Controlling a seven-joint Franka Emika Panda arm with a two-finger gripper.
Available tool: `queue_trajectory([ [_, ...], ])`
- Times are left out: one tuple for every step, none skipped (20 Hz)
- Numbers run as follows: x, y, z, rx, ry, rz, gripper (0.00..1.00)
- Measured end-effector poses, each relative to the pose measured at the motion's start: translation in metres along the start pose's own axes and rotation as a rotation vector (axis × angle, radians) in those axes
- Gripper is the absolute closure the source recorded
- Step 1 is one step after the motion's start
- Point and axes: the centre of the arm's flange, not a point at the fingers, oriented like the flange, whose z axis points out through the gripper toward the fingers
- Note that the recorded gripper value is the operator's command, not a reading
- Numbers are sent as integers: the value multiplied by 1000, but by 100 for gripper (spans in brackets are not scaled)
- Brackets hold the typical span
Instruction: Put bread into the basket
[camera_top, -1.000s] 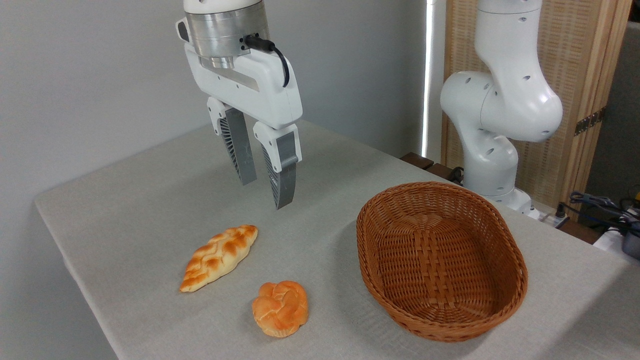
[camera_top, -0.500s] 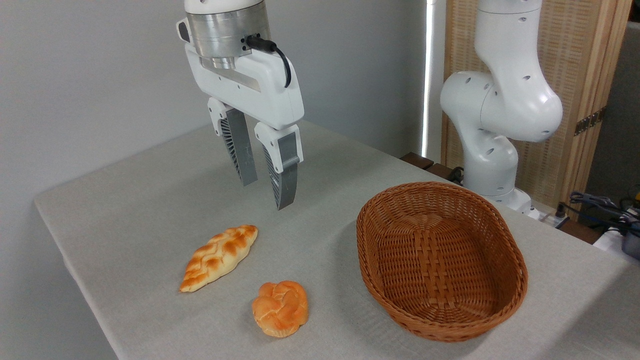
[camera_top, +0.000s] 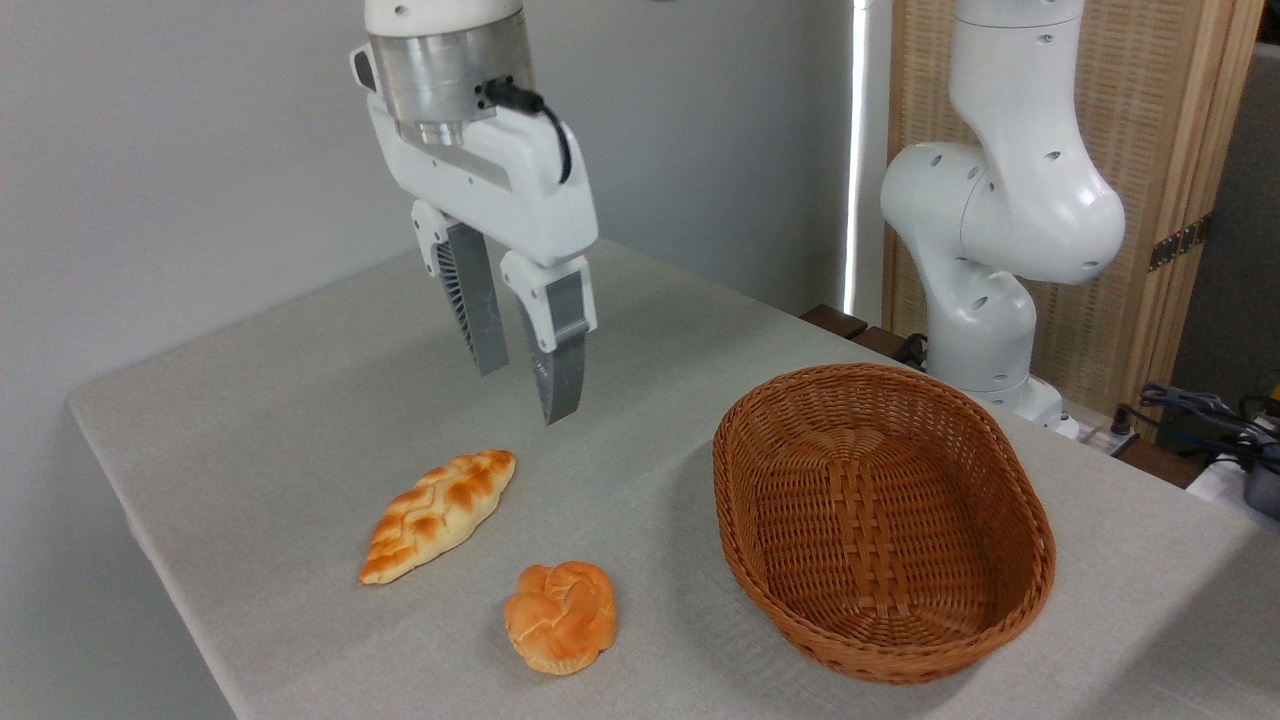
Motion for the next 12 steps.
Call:
queue_trajectory([
  [6, 5, 7, -1, 0, 13, 0],
  [12, 11, 15, -3, 0, 26, 0],
  [20, 19, 25, -5, 2, 32, 0],
  [29, 27, 35, -4, 7, 21, 0],
  [37, 35, 47, 1, 17, -9, 0],
  [45, 43, 58, 1, 33, -47, 0],
  [52, 50, 69, -4, 51, -83, 0],
  [57, 56, 81, -11, 73, -121, 0],
  [61, 60, 93, -20, 97, -150, 0],
  [63, 63, 103, -21, 117, -165, 0],
  [65, 65, 115, -19, 135, -173, 0],
  [67, 67, 125, -15, 151, -176, 0],
])
